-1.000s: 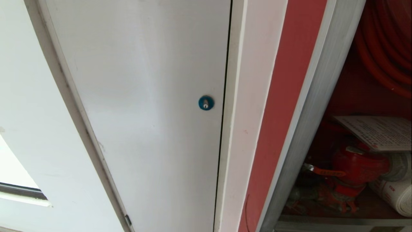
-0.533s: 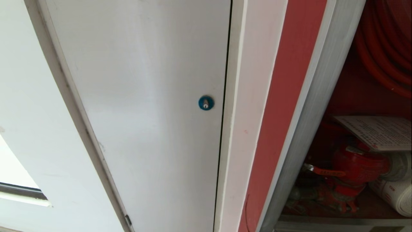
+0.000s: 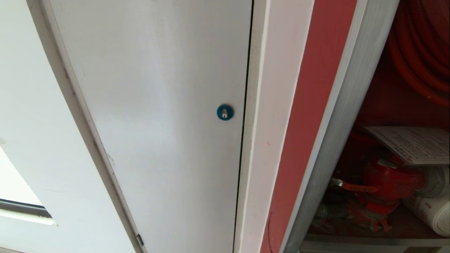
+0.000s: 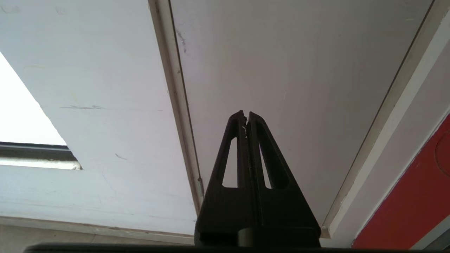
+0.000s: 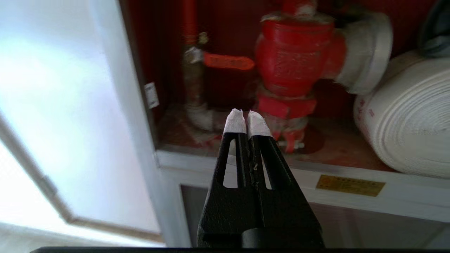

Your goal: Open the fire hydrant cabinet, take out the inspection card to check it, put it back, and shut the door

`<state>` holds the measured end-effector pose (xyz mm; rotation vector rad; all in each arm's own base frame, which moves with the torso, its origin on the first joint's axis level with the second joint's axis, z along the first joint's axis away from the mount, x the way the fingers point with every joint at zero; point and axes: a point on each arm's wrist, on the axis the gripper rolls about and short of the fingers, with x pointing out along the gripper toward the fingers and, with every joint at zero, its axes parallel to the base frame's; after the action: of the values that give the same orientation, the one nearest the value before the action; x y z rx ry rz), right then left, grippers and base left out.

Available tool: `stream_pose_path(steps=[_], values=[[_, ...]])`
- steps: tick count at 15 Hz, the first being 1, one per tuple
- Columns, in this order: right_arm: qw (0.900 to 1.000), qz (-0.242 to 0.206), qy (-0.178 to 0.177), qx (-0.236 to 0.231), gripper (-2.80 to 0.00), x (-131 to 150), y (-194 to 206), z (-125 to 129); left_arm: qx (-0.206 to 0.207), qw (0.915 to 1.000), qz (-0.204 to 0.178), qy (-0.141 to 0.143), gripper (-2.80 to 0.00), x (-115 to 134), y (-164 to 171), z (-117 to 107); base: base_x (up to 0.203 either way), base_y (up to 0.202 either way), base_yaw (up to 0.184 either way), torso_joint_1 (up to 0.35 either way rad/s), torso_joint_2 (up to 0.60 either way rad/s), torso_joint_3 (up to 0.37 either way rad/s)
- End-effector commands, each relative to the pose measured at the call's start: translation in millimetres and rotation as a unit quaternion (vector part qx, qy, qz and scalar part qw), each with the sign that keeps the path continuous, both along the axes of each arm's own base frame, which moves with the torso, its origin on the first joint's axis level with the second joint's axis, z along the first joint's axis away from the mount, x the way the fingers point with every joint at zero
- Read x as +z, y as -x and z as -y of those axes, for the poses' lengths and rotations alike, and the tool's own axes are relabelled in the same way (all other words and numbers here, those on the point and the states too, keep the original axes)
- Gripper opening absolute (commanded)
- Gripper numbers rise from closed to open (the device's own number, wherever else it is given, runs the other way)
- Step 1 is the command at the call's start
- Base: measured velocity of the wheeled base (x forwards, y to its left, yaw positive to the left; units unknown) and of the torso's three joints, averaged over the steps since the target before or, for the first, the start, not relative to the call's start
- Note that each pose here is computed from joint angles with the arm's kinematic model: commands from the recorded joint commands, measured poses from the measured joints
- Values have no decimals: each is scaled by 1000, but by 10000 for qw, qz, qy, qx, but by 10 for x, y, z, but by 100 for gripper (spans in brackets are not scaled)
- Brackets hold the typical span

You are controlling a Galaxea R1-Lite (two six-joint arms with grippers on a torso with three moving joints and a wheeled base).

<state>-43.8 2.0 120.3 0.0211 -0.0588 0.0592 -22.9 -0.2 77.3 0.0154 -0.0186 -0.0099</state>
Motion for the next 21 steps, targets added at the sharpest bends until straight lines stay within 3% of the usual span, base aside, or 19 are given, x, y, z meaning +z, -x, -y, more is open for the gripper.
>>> stream_pose_path(steps=[1, 8, 21], values=[[9999, 83, 13, -85, -280, -107, -65, 4, 4, 10000, -23, 0, -280, -17, -4, 0, 0, 0, 0, 0, 0, 0], [9996, -60, 127, -246, -280, -400, -207, 12, 4, 10000, -23, 0, -280, -17, -4, 0, 0, 0, 0, 0, 0, 0], [9991, -323, 148, -227, -280, -450, -208, 13, -3, 10000, -23, 0, -280, -17, -4, 0, 0, 0, 0, 0, 0, 0]])
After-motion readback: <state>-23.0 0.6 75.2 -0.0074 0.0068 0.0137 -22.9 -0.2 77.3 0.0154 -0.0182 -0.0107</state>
